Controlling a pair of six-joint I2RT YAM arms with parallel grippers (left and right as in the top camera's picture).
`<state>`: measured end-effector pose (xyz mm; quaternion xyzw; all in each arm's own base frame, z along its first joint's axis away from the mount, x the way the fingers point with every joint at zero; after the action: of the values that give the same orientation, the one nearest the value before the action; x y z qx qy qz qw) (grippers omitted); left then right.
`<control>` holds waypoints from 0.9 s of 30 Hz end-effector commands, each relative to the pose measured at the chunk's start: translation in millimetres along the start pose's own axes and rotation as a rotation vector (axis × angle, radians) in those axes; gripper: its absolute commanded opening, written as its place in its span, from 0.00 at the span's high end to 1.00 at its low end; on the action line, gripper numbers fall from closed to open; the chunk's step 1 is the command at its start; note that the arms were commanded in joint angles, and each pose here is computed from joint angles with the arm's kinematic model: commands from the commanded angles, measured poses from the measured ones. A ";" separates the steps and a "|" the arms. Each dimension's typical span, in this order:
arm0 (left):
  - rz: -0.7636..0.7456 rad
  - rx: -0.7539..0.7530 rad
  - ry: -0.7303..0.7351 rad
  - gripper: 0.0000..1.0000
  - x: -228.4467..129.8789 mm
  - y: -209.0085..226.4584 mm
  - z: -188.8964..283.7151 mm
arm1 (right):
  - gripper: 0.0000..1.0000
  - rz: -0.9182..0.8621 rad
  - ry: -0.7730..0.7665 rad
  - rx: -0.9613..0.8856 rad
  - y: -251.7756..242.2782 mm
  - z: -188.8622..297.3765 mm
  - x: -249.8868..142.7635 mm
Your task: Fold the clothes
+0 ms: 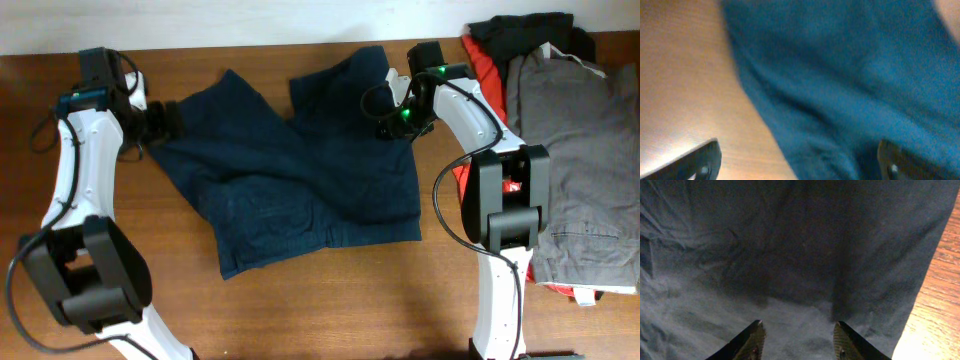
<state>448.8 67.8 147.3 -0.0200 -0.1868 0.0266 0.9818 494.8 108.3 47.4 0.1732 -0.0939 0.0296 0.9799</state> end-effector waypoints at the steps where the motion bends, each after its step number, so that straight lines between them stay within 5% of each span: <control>1: -0.050 -0.211 0.029 0.01 -14.4 -49.2 40.0 | 0.50 0.019 -0.051 0.013 8.7 21.1 10.0; 12: -0.141 -0.247 0.341 0.11 -92.8 -97.8 19.3 | 0.47 0.025 -0.064 0.014 9.1 21.2 13.0; 16: -0.171 -0.296 0.336 0.32 -99.6 -119.0 6.6 | 0.47 0.025 -0.067 0.014 9.0 21.3 13.6; 21: -0.155 -0.235 0.398 0.80 -129.6 -121.0 -20.5 | 0.47 0.024 -0.064 0.014 8.9 21.2 13.0; 27: -0.102 -0.108 0.469 0.85 -165.1 -94.5 -46.3 | 0.47 0.023 -0.063 0.006 7.7 21.2 12.7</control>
<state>325.7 -54.6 59.1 -0.1050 0.0363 -0.0678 0.9915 497.9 108.6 48.1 0.1736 -0.1011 0.0312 0.9791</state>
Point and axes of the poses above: each gripper's point midway between its finger pads, its own z axis back along the fingers, its own y axis along the line the jaws close on, x = y × z, the point moved 2 cm from there along z, back along the fingers, and after that the axes turned 10 degrees about -z, right-handed, at the moved point
